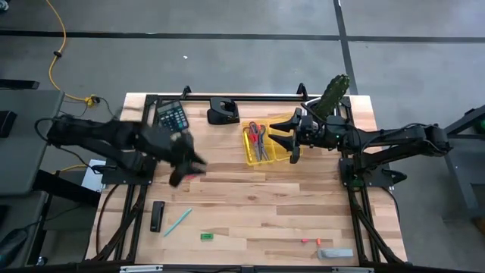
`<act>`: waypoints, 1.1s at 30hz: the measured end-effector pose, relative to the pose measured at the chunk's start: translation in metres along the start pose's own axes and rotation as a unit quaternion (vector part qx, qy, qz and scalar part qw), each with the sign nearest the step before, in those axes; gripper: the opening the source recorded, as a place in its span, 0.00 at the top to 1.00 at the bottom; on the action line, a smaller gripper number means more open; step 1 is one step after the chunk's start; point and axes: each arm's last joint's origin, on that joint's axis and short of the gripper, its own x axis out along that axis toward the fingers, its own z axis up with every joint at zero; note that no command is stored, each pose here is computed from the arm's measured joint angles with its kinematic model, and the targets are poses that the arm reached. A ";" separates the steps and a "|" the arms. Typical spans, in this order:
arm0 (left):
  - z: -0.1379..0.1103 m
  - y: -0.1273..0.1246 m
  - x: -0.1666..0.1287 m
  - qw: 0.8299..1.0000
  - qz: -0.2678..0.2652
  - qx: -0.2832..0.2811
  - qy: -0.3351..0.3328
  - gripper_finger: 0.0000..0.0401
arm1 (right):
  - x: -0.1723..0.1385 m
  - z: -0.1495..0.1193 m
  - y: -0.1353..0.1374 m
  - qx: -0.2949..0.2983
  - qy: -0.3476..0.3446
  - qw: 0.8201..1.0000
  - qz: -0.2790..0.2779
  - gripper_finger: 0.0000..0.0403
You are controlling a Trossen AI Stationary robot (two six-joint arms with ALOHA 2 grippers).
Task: Pack school essentials
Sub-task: Put the light blue ballpen into the yellow supply box
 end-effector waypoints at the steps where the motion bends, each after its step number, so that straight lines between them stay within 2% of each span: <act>1: -0.010 -0.003 0.007 0.999 0.010 -0.010 0.046 0.55 | 0.000 0.000 0.000 0.000 0.001 1.000 0.000 0.59; 4: -0.042 -0.010 0.027 0.981 0.071 -0.043 0.175 0.52 | 0.000 -0.001 0.000 -0.001 0.007 1.000 -0.001 0.59; 8: -0.081 -0.020 0.051 0.937 0.177 -0.082 0.288 0.51 | 0.000 -0.003 0.000 -0.001 0.017 1.000 -0.002 0.59; 11: -0.105 -0.030 0.071 0.913 0.227 -0.099 0.325 0.51 | 0.000 -0.004 0.000 -0.002 0.023 1.000 -0.002 0.59; 15: -0.131 -0.039 0.098 0.895 0.256 -0.091 0.352 0.51 | 0.000 -0.005 -0.001 -0.002 0.025 1.000 -0.003 0.59; 18: -0.150 -0.040 0.116 0.871 0.283 -0.102 0.388 0.51 | 0.000 -0.005 -0.001 -0.002 0.025 1.000 -0.003 0.59; 21: -0.165 -0.039 0.132 0.850 0.286 -0.111 0.427 0.51 | 0.000 -0.006 -0.001 -0.002 0.030 1.000 -0.003 0.59; 23: -0.172 -0.041 0.141 0.847 0.280 -0.115 0.437 0.51 | 0.000 -0.007 -0.001 -0.002 0.035 0.999 -0.004 0.59; 26: -0.180 -0.044 0.150 0.851 0.272 -0.126 0.432 0.51 | 0.000 -0.009 -0.001 -0.003 0.046 0.999 -0.005 0.59; 33: -0.182 -0.045 0.151 0.848 0.287 -0.158 0.417 0.51 | -0.001 -0.010 -0.001 -0.004 0.054 0.999 -0.006 0.59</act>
